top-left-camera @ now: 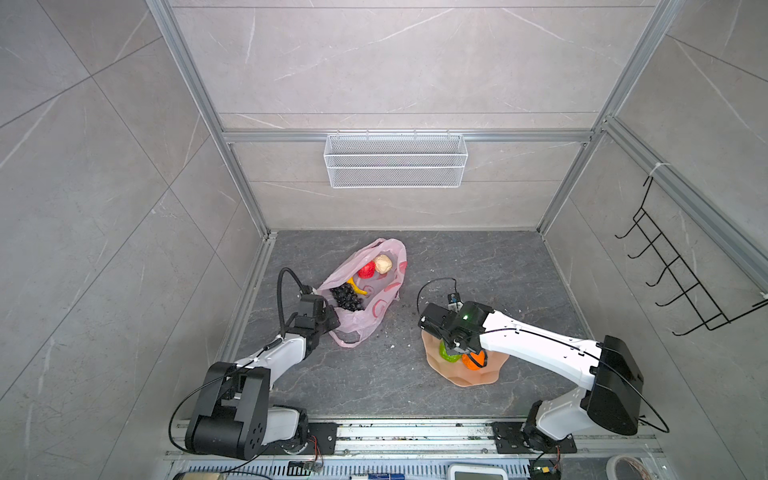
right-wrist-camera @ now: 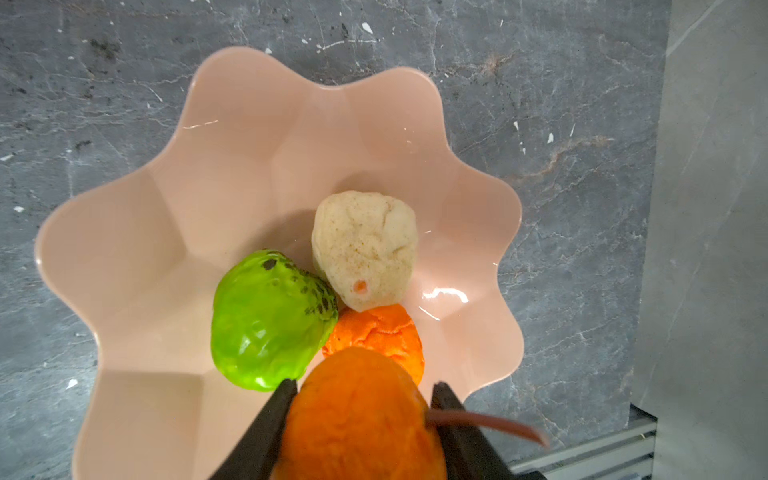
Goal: Take the fake fruits out of the plastic bag
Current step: 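Lower the orange fruit onto the plate beside the buns and open the right gripper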
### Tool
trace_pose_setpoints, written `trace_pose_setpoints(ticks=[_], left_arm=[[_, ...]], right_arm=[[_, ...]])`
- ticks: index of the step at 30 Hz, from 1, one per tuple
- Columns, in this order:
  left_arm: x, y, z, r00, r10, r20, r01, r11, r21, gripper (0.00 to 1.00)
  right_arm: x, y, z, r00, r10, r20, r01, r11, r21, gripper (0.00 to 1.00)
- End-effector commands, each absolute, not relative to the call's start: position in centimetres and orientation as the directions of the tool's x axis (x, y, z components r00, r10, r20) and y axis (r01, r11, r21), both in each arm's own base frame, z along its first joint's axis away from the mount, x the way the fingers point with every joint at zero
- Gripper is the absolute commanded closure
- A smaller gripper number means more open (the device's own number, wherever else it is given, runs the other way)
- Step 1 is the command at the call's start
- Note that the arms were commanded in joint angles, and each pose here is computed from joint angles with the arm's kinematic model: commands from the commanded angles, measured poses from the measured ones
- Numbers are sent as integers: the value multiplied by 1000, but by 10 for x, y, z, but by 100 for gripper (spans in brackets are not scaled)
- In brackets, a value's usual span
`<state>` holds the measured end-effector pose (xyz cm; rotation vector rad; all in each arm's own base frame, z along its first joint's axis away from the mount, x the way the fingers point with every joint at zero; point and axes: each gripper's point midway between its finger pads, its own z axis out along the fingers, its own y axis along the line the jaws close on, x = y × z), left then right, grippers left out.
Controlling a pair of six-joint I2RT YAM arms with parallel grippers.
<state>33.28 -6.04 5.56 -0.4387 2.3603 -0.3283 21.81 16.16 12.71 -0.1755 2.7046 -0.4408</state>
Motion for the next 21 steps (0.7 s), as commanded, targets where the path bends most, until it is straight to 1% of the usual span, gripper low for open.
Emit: trace_pose_setpoints(ticks=[1,13,21], left_arm=[[335,-61,57,-687,-387,-615,-199,914,-354,98],[335,-61,57,-688,-390,-612,-201,913,-356,98],[334,-61,57,-690,-389,-611,-201,913,-354,98]], right_arm=[[213,151,121,-923,-160,-351,-20,928,-371,68],[214,147,103,-928,-167,-333,-11,906,-423,67],[216,145,94,-928,-177,-329,-11,894,-449,63]])
